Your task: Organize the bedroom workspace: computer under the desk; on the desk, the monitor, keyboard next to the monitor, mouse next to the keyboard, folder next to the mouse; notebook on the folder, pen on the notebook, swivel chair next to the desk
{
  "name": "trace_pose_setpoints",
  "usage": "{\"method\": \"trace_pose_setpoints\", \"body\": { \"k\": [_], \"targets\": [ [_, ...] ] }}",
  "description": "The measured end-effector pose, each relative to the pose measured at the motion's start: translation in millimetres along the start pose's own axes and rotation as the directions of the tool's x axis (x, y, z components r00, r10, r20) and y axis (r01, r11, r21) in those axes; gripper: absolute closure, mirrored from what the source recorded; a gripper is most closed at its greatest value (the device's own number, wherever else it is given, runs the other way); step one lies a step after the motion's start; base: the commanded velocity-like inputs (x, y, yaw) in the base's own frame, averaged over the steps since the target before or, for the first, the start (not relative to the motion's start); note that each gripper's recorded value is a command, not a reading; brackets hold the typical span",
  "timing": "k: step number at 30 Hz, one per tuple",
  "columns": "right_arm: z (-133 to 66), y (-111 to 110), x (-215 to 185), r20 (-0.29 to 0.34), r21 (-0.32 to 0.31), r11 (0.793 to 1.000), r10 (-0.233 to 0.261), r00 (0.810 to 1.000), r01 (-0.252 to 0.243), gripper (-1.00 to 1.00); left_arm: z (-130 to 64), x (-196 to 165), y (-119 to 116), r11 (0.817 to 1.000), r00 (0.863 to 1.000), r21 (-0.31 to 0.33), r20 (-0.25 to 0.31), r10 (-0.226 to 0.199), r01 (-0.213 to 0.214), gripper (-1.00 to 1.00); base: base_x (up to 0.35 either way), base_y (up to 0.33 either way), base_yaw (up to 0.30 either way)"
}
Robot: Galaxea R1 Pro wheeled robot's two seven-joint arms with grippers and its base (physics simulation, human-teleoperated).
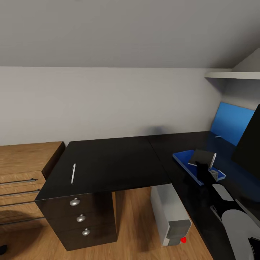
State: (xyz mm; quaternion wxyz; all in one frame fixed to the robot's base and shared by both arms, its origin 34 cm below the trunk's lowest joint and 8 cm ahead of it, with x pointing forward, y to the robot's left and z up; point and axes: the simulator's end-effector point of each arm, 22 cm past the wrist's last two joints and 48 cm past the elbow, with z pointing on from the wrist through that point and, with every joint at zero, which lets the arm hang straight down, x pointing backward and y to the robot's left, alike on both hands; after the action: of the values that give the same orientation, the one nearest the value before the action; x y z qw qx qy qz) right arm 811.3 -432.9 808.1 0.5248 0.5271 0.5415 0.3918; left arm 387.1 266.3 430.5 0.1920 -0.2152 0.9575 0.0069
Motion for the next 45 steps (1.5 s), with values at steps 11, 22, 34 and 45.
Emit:
{"method": "trace_pose_setpoints", "body": {
  "k": [11,22,34,45],
  "targets": [
    [0.0,-5,1,-0.002,0.023,1.000,-0.001,1.000,0.001,-1.00,0.0,0,0,1.000,1.000,0.000,0.000,0.000,0.000,-1.00,-0.001,0.000,0.000],
    [0.0,-5,0,0.000,0.023,1.000,0.004,1.000,-0.004,-1.00,0.0,0,0,1.000,1.000,0.000,0.000,0.000,0.000,-1.00,-0.010,0.000,0.000],
    [-0.1,-5,-1,0.002,0.022,1.000,0.003,1.000,-0.003,-1.00,0.1,0,1,1.000,1.000,-0.001,0.001,0.000,0.000,-1.00,-0.081,0.000,0.000],
    [-0.7,8,-6,0.020,0.020,1.000,-0.002,1.000,0.001,-1.00,-11.4,-6,0,1.000,1.000,-0.001,0.000,0.001,-0.001,-1.00,-0.001,0.000,0.000]
  ]
}}
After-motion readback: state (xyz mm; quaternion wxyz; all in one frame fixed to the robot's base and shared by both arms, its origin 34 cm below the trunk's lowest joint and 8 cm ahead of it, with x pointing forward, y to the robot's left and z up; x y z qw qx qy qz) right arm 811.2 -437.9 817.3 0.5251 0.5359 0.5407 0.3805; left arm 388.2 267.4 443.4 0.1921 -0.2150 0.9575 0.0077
